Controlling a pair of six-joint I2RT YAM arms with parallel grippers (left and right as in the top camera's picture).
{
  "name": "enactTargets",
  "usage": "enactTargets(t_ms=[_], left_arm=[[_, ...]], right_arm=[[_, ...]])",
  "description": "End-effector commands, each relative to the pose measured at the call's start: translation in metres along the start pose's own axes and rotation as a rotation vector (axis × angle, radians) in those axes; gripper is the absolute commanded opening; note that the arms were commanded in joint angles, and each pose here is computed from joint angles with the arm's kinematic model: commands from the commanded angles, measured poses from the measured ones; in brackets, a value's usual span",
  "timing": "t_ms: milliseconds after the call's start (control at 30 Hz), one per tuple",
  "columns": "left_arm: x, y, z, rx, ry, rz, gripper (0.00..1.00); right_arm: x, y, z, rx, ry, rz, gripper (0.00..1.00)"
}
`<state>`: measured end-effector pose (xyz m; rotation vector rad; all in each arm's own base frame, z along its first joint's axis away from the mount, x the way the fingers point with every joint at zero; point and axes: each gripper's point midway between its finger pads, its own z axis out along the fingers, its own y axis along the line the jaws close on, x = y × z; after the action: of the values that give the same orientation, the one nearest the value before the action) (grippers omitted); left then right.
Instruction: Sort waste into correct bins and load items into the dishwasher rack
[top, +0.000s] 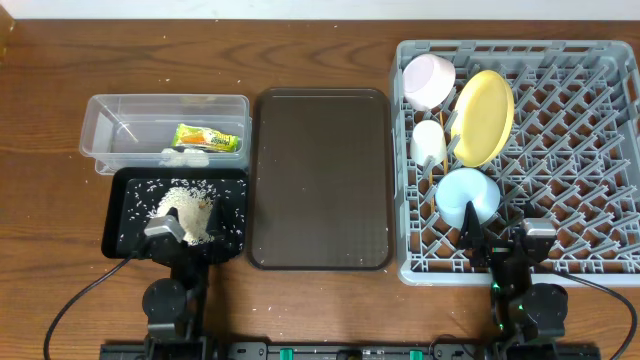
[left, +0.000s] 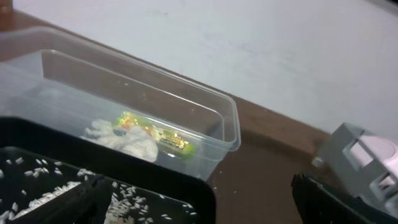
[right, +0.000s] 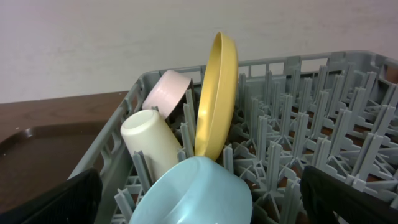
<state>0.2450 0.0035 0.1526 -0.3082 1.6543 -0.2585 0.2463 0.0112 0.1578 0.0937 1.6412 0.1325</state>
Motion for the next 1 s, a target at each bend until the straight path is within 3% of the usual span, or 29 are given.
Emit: enactTargets(t_ms=[0,133,967], left_arm=[[0.016,-0.002,0.0,0.028,0.051,0.208,0.95],[0.016,-0.002,0.0,0.031,0.049,0.322,0.95],[0.021,-0.017,-0.001,0.094,0.061,0.31,0.95]], right_arm=[[0.0,-0.002,0.0,0.006,-0.002,-0.014,0.99],[0.0,-0.002,0.0,0.006,-0.002,-0.014,0.99],[0.0,-0.002,0.0,0.006,-0.002,-0.014,0.99]])
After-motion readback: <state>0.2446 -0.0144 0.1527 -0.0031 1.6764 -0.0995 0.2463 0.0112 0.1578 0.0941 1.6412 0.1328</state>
